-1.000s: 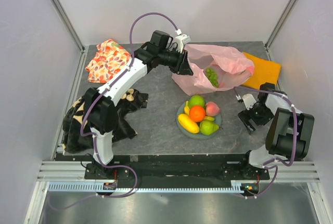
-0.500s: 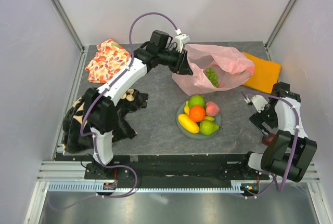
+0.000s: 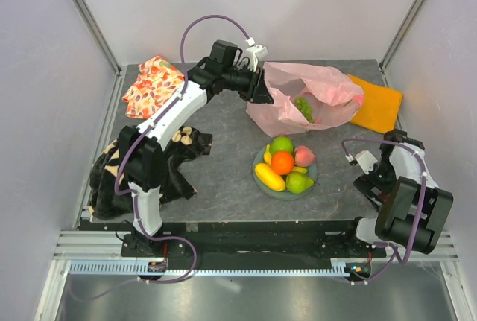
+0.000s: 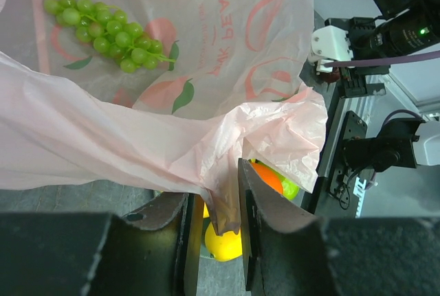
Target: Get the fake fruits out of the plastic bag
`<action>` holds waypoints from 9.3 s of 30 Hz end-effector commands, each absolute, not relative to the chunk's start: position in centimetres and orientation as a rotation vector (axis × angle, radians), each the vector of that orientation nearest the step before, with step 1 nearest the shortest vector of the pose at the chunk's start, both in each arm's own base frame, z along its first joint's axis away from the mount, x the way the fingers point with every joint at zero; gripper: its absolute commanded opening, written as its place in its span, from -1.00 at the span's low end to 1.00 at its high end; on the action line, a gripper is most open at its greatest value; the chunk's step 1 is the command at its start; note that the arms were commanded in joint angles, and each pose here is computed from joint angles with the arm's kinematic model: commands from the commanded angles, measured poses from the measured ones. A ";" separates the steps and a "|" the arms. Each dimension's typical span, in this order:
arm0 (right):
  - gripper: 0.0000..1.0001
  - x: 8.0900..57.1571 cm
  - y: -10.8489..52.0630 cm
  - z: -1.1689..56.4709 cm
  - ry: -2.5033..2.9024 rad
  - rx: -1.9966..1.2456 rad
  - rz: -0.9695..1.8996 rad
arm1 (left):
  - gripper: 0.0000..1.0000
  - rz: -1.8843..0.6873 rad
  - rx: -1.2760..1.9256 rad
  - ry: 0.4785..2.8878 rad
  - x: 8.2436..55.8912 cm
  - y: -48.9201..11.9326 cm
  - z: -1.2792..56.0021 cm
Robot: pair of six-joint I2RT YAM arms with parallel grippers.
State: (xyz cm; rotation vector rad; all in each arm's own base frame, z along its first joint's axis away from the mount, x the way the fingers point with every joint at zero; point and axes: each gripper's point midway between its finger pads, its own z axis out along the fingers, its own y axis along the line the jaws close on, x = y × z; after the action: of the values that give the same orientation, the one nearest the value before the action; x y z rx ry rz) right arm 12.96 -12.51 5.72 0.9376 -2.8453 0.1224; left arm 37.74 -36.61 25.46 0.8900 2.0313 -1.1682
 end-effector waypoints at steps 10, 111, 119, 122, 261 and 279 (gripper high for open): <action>0.49 15.3 -13.2 3.9 -2.912 0.850 0.123 | -0.35 -1.197 0.884 1.940 37.3 -36.6 29.1; 0.74 25.7 15.7 11.0 -2.772 1.893 -0.932 | 0.28 -1.046 0.879 1.961 38.8 -34.8 28.0; 0.96 25.4 15.3 11.7 -2.794 1.902 -0.898 | 0.28 -1.062 0.881 1.965 38.9 -35.0 27.8; 0.96 25.3 15.3 11.7 -2.800 1.894 -0.897 | 0.28 -1.063 0.882 1.961 39.0 -35.1 27.9; 0.05 27.5 10.0 19.0 -3.342 1.006 -1.108 | 0.38 -1.047 0.742 1.974 39.6 -30.8 30.7; 0.15 30.2 22.4 26.9 -3.104 1.737 -1.218 | 0.31 -1.759 0.883 1.950 27.1 -30.4 30.2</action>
State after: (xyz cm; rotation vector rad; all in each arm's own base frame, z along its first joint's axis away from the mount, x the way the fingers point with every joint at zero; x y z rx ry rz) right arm 30.00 20.86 25.60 1.6317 -3.1318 -1.2087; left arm 28.43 -30.23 27.46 0.7995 2.0725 -1.6630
